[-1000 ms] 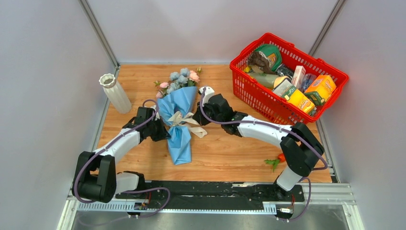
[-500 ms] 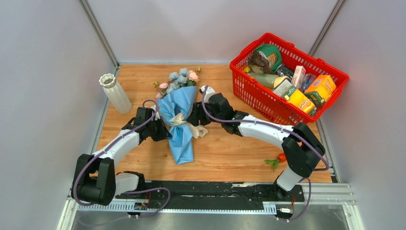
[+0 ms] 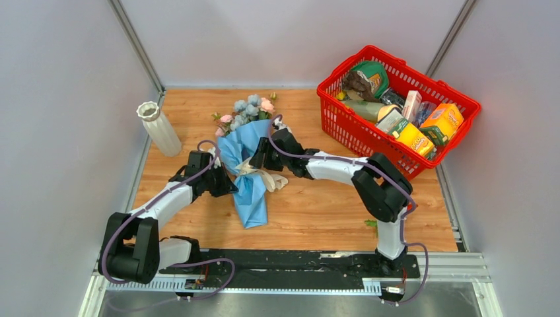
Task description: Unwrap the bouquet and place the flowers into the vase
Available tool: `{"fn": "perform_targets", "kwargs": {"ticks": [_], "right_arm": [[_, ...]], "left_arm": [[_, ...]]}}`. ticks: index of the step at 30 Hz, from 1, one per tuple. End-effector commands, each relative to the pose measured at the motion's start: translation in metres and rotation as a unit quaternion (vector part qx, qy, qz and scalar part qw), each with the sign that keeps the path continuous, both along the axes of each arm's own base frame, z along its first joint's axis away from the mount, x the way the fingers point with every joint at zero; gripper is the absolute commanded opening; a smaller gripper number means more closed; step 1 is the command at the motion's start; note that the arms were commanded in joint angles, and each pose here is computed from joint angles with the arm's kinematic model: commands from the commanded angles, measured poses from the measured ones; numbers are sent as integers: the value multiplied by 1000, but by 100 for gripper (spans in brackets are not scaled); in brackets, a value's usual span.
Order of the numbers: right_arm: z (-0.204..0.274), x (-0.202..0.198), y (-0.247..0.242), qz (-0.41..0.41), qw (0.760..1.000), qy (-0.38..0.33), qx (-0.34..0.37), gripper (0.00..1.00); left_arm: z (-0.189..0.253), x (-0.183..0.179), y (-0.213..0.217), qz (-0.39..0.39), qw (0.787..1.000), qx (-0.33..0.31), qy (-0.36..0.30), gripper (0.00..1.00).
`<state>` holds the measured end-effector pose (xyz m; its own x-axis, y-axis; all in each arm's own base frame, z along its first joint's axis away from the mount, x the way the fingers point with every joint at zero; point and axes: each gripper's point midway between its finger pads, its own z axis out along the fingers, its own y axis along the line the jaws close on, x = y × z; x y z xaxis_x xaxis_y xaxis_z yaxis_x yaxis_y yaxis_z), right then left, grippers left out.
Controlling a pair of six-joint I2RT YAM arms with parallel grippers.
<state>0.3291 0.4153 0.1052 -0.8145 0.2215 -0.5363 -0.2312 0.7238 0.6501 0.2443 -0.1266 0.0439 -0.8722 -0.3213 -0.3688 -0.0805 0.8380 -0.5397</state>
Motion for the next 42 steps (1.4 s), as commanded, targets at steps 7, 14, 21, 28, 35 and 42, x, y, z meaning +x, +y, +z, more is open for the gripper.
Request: {"fn": "perform_targets", "kwargs": {"ticks": [7, 14, 21, 28, 35, 42], "right_arm": [[-17, 8, 31, -1, 998, 42, 37, 55], [-2, -1, 44, 33, 997, 35, 58, 56], [30, 8, 33, 15, 999, -10, 47, 57], [21, 3, 56, 40, 997, 13, 60, 55], [-3, 2, 53, 36, 998, 32, 39, 50], [-2, 4, 38, 15, 1000, 19, 15, 28]], "left_arm": [[10, 8, -6, -13, 999, -19, -28, 0], [10, 8, -5, -12, 999, -16, -29, 0], [10, 8, -3, -9, 1000, -10, -27, 0], [15, 8, -3, -4, 999, -12, -40, 0], [10, 7, -5, -12, 999, -15, -30, 0], [8, 7, -4, -6, 1000, -13, -26, 0]]}}
